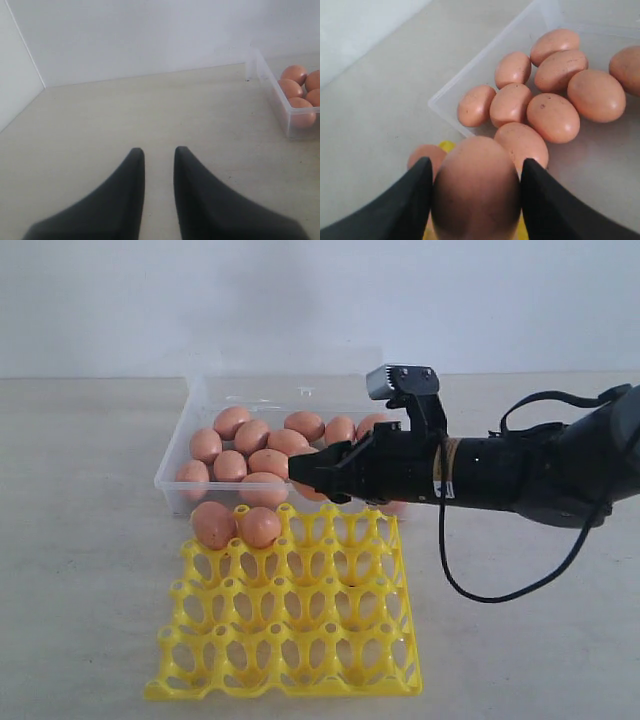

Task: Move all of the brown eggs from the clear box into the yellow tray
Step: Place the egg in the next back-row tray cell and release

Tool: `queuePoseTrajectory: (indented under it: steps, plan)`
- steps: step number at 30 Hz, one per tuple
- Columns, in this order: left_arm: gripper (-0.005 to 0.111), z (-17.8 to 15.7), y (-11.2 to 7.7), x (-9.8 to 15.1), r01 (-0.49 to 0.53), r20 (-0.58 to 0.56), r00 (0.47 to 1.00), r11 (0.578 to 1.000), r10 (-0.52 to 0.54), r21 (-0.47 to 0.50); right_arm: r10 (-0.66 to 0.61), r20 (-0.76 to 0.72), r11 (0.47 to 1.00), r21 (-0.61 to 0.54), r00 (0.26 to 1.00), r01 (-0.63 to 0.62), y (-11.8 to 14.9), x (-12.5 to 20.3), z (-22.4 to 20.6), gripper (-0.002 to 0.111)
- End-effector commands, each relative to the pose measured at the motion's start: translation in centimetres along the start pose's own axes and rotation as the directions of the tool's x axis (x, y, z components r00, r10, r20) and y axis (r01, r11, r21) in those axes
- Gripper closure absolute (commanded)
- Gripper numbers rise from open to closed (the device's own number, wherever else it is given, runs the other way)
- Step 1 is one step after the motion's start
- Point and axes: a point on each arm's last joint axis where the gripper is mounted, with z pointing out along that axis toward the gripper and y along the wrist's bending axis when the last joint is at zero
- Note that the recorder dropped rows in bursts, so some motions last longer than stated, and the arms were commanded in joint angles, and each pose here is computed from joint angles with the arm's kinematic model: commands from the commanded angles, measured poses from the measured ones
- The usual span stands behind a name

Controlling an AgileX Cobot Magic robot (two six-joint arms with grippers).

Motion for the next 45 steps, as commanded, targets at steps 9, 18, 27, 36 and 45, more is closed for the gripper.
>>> queuePoseTrajectory:
  steps: [9,18,27,36,45]
  plan:
    - [0.085,0.0,0.0,0.1,0.004,0.0,1.0,1.0,-0.004,-0.002,-0.06,-0.1,0.998,0.013,0.993,0.061,0.4,1.0,1.7,0.109]
    - [0.085,0.0,0.0,0.1,0.004,0.0,1.0,1.0,-0.004,-0.002,-0.06,-0.155,0.997,0.029,0.986,0.065,-0.3,2.4,2.1,0.109]
    - [0.085,0.0,0.0,0.1,0.004,0.0,1.0,1.0,-0.004,-0.002,-0.057,-0.159,0.998,0.03,0.986,0.063,-0.4,2.6,2.1,0.101]
    - [0.085,0.0,0.0,0.1,0.004,0.0,1.0,1.0,-0.004,-0.002,-0.054,-0.124,0.998,-0.019,0.991,0.052,0.1,2.3,2.2,0.058]
    - [0.085,0.0,0.0,0.1,0.004,0.0,1.0,1.0,-0.004,-0.002,-0.051,-0.119,0.999,-0.023,0.992,0.049,0.1,2.2,2.2,0.055]
